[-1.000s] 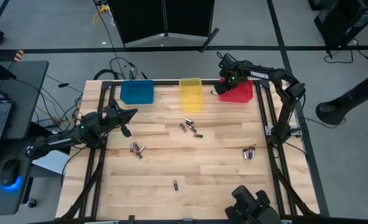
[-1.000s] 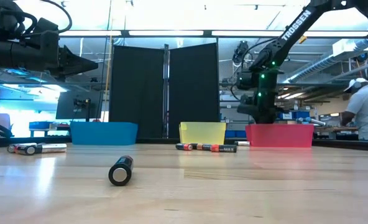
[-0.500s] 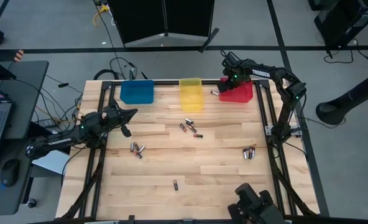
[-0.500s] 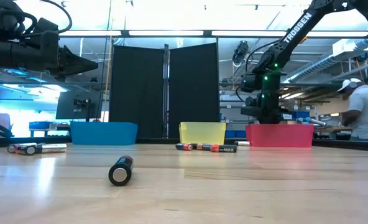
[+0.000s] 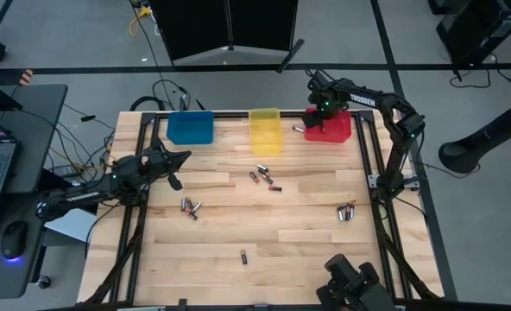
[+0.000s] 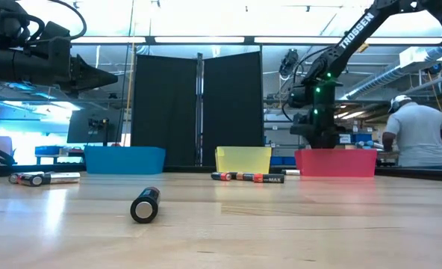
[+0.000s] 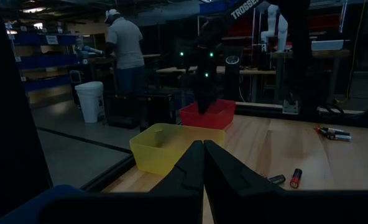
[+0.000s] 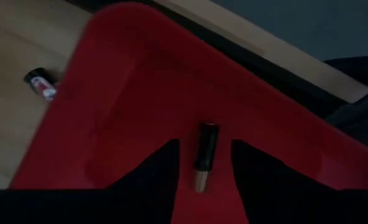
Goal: Sort batteries
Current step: Put the silver battery into the blue bin
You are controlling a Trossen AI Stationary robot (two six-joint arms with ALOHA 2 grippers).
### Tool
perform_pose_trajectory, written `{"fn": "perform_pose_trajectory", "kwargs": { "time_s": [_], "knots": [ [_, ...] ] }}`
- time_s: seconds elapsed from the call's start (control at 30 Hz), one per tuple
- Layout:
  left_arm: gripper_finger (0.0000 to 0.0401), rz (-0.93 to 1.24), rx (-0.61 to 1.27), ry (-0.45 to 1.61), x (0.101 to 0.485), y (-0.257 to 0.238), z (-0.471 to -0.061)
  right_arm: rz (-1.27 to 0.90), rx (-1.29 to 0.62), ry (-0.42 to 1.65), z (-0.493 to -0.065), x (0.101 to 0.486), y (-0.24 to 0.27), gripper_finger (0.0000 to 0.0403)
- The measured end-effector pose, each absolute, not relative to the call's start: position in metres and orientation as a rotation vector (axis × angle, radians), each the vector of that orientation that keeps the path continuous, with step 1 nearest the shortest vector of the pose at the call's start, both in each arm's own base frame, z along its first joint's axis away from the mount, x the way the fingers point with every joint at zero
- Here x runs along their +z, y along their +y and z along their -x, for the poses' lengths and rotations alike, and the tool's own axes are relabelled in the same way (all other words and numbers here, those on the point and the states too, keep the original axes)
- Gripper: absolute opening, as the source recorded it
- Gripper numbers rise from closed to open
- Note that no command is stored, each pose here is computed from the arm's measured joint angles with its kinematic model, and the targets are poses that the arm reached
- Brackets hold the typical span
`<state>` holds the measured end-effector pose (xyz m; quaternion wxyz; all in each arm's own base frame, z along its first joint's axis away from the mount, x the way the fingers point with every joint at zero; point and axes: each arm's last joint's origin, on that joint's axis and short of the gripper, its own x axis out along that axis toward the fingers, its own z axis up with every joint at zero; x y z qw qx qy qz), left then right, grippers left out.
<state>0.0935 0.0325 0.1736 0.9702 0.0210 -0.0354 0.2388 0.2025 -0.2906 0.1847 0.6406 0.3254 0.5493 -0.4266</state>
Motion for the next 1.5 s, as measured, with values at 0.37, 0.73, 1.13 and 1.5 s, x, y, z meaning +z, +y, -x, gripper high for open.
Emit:
{"fn": "perform_pose_trajectory", "kwargs": {
  "time_s": [0.37, 0.73, 1.13, 1.5],
  "knots": [
    [0.0015, -0.043, 0.483, -0.072, 0.174, 0.033, -0.093, -0.53, -0.697, 1.195, -0.252, 0.252, -0.28, 0.004],
    [0.0015, -0.042, 0.483, -0.072, 0.174, 0.033, -0.093, -0.415, -0.498, 1.179, -0.293, 0.244, -0.273, 0.002],
    [0.0015, -0.042, 0.483, -0.072, 0.174, 0.033, -0.093, -0.382, -0.461, 1.381, -0.304, 0.193, -0.281, 0.0089],
    [0.0015, -0.042, 0.483, -0.072, 0.174, 0.033, -0.093, -0.363, -0.447, 1.454, -0.309, 0.165, -0.286, 0.0148]
  ]
}}
